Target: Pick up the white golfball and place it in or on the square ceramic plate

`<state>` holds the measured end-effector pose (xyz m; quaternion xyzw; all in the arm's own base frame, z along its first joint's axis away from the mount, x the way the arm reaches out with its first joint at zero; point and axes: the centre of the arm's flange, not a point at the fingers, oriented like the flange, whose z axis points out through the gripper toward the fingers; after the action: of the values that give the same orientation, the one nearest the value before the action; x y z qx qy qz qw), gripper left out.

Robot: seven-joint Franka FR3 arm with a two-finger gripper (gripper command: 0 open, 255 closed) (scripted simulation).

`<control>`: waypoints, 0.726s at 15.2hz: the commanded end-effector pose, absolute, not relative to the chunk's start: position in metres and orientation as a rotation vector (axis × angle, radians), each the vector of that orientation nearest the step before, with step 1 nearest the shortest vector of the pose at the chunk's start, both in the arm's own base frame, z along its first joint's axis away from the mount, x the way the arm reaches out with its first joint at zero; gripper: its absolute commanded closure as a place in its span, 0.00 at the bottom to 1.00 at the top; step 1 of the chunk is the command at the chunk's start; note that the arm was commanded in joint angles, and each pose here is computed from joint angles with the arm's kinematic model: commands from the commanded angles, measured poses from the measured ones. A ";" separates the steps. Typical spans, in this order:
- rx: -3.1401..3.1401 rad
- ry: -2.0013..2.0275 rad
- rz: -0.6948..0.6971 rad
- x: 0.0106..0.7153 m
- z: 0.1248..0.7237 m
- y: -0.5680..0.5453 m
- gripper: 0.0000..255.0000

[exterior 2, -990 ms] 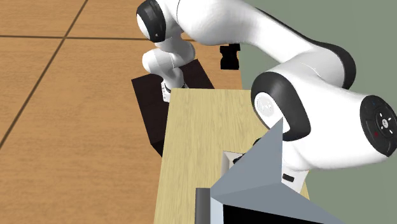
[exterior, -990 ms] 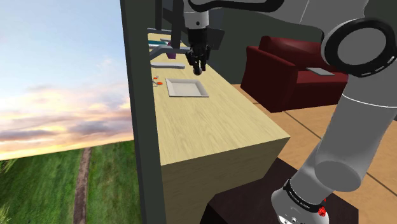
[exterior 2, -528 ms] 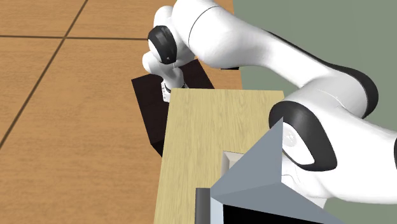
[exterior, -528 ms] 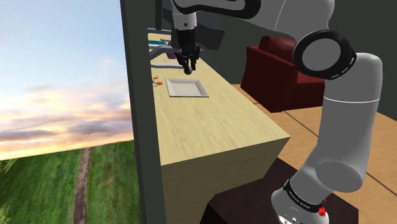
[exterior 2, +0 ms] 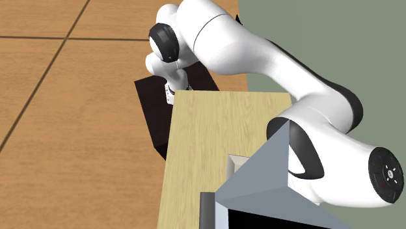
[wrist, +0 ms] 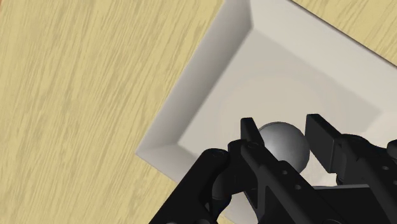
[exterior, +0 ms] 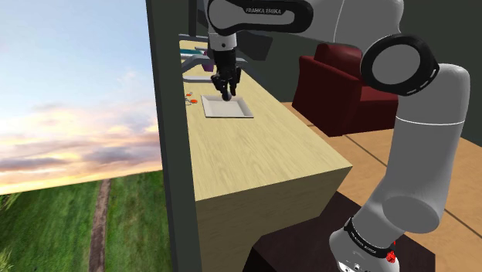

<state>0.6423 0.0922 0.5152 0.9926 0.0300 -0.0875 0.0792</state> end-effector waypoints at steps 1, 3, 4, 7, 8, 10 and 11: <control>2.970 0.090 -0.261 0.642 0.505 0.091 1.00; 2.970 0.090 -0.261 0.642 0.493 0.091 1.00; 2.970 0.090 -0.261 0.642 0.493 0.091 1.00; 2.970 0.090 -0.261 0.642 0.493 0.091 1.00; 2.970 0.090 -0.261 0.642 0.493 0.091 1.00; 2.970 0.090 -0.261 0.642 0.493 0.091 1.00; 2.970 0.090 -0.261 0.642 0.493 0.091 0.00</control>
<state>0.6420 0.0913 0.4927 0.9926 0.0300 -0.0873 0.0791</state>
